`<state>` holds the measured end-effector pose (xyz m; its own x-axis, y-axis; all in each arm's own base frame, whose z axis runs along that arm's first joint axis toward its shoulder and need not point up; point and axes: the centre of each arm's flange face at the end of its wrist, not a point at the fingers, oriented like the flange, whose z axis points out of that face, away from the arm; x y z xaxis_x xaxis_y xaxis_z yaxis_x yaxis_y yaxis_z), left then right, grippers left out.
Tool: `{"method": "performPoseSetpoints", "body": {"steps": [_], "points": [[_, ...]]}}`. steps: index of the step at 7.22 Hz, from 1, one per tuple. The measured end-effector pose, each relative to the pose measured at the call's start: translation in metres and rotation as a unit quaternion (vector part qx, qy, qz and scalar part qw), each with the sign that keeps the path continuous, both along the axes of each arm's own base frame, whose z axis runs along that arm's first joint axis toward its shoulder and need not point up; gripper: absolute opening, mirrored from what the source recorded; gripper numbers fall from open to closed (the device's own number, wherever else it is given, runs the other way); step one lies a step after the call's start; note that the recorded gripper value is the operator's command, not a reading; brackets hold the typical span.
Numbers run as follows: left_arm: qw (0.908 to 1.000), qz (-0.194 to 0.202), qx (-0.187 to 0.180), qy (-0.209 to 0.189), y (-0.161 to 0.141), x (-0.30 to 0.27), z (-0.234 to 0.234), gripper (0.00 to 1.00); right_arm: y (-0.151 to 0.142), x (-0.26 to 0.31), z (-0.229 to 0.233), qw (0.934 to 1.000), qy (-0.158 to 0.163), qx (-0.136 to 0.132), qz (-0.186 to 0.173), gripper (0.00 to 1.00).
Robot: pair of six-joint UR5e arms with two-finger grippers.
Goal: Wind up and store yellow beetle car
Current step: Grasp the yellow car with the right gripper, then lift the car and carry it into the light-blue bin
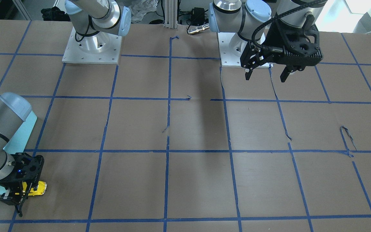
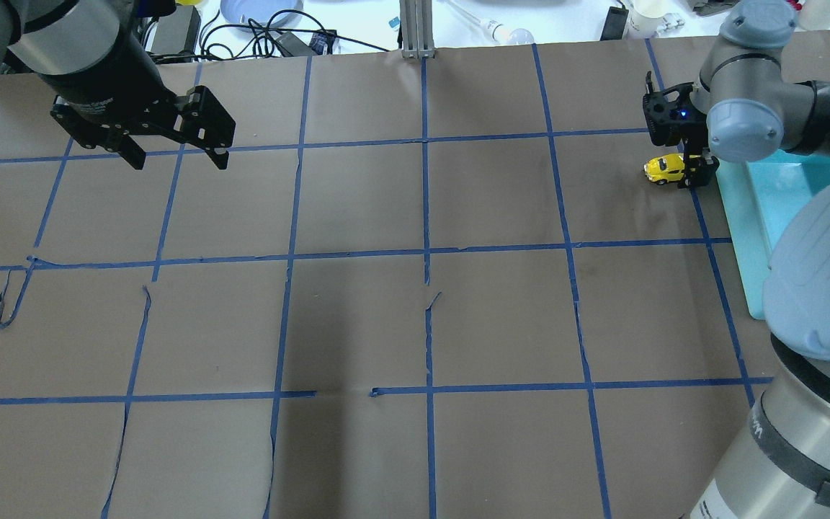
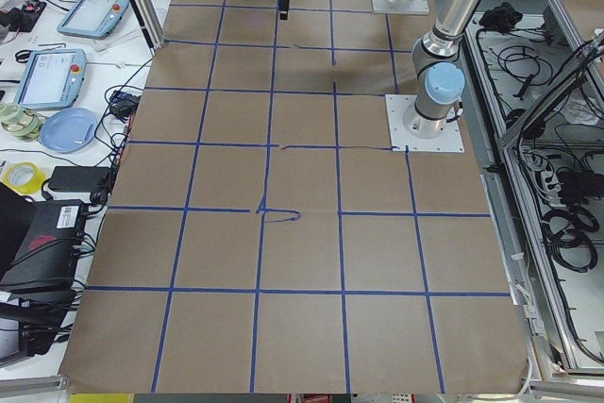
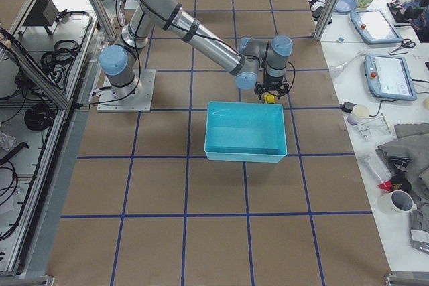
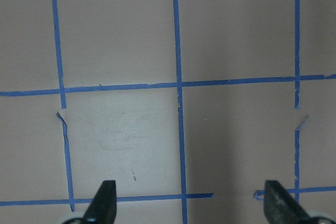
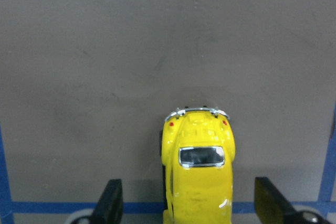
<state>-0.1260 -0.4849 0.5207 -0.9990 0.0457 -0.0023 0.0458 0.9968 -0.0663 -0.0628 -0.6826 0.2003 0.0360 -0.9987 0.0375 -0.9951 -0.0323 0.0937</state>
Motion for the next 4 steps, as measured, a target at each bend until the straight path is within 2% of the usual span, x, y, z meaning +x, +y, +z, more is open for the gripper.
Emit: {"method": "performPoseSetpoints", "body": {"steps": [1, 2, 4], "points": [[1.0000, -0.001, 0.000, 0.000, 0.000, 0.001, 0.000, 1.00, -0.001, -0.001, -0.002, 1.0000, 0.001, -0.002, 0.009, 0.13], [1.0000, 0.000, 0.001, 0.000, 0.000, 0.003, 0.000, 1.00, -0.001, -0.001, -0.004, 0.9999, 0.002, -0.003, 0.013, 0.00], [1.0000, 0.001, 0.002, 0.000, 0.000, 0.004, 0.000, 1.00, 0.000, 0.002, 0.007, 0.9998, 0.002, -0.009, 0.017, 0.00]]}}
